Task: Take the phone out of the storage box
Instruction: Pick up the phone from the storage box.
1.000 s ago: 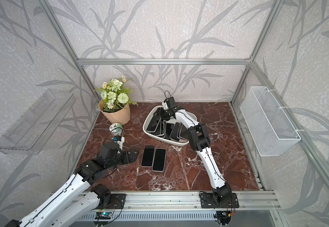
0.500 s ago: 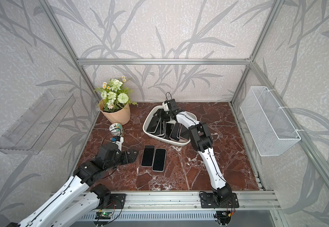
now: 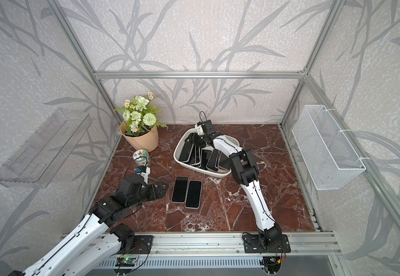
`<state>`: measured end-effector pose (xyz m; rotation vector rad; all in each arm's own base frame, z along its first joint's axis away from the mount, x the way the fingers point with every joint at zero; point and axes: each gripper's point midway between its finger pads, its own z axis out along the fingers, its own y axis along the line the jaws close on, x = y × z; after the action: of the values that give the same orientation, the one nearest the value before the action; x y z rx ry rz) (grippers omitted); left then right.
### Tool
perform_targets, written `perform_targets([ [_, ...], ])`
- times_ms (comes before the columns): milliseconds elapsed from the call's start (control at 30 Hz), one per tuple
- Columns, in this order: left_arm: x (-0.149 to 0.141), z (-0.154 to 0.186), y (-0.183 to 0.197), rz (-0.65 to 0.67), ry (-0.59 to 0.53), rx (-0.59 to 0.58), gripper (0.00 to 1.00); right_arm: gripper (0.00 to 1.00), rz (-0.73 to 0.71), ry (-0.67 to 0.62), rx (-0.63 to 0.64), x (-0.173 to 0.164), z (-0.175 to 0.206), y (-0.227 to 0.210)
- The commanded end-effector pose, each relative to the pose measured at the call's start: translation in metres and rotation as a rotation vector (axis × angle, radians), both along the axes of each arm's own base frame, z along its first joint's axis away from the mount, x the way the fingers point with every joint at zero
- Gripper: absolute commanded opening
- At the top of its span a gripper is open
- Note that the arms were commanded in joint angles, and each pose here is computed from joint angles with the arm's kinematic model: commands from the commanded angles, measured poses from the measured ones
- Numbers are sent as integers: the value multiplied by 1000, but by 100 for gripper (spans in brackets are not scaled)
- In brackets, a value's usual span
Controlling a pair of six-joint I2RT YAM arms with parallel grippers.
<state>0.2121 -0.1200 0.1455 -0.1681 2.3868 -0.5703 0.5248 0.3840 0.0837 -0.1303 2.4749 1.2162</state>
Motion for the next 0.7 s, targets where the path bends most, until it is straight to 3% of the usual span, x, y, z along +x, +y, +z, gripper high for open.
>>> perform_targets([
  [0, -2, -4, 1, 3, 12, -5, 100, 65, 77, -21, 45, -19, 37, 18],
  [167, -2, -6, 1, 6, 16, -8, 100, 65, 73, 21, 16, -24, 31, 18],
  [333, -2, -2, 2, 12, 6, -13, 100, 64, 55, 106, -94, -33, 11, 11],
  [533, -4, -3, 4, 13, 8, -10, 100, 44, 46, 193, -240, -42, -19, 2],
  [667, -5, -1, 5, 16, 2, -6, 100, 43, 38, 229, -287, -45, -33, -2],
])
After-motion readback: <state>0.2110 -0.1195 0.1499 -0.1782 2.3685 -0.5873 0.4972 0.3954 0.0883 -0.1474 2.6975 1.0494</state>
